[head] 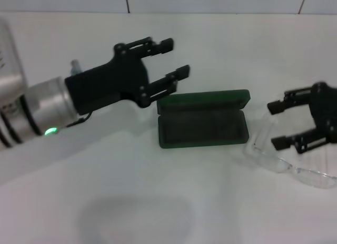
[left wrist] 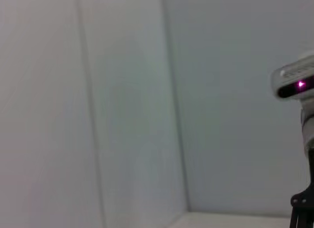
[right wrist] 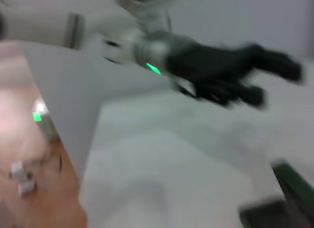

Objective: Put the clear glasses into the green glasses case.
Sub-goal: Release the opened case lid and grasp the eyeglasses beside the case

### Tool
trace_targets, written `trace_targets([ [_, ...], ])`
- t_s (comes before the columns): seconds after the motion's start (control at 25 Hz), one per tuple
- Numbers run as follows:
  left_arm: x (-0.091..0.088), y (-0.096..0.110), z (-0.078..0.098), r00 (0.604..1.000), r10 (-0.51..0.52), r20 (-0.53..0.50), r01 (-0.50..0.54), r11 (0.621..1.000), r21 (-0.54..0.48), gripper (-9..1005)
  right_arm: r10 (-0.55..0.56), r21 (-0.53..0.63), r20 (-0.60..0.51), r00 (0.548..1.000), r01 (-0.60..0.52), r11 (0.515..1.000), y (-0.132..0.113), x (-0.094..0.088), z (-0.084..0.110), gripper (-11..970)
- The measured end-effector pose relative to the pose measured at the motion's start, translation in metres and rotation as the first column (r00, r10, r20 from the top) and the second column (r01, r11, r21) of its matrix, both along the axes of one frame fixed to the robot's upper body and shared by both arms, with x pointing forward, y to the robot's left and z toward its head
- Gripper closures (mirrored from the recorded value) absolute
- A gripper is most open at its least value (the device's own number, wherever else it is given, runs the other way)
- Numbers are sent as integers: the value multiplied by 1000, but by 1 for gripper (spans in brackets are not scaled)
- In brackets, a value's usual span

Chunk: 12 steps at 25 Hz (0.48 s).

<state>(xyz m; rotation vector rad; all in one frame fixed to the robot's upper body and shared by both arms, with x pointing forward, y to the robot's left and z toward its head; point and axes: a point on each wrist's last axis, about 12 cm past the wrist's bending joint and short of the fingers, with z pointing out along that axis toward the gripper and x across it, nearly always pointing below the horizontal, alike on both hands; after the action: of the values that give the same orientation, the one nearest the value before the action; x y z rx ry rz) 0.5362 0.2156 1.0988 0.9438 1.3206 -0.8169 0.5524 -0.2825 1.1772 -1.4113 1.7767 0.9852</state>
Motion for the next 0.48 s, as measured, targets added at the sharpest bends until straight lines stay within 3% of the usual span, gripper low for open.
trace_targets([
  [0.12,-12,11,-14,999,52,2,-52,998,-43,420,-56,-189,-72,996,41,981,12,12,26,95],
  [0.24,-22,18,-25,996,88,13,-87,994,-61,420,-118,-355,-103,988,74,932,27,21,44,156],
  [0.48,-33,21,-35,994,101,28,-100,993,-62,420,-145,-559,-130,981,49,828,53,20,47,206],
])
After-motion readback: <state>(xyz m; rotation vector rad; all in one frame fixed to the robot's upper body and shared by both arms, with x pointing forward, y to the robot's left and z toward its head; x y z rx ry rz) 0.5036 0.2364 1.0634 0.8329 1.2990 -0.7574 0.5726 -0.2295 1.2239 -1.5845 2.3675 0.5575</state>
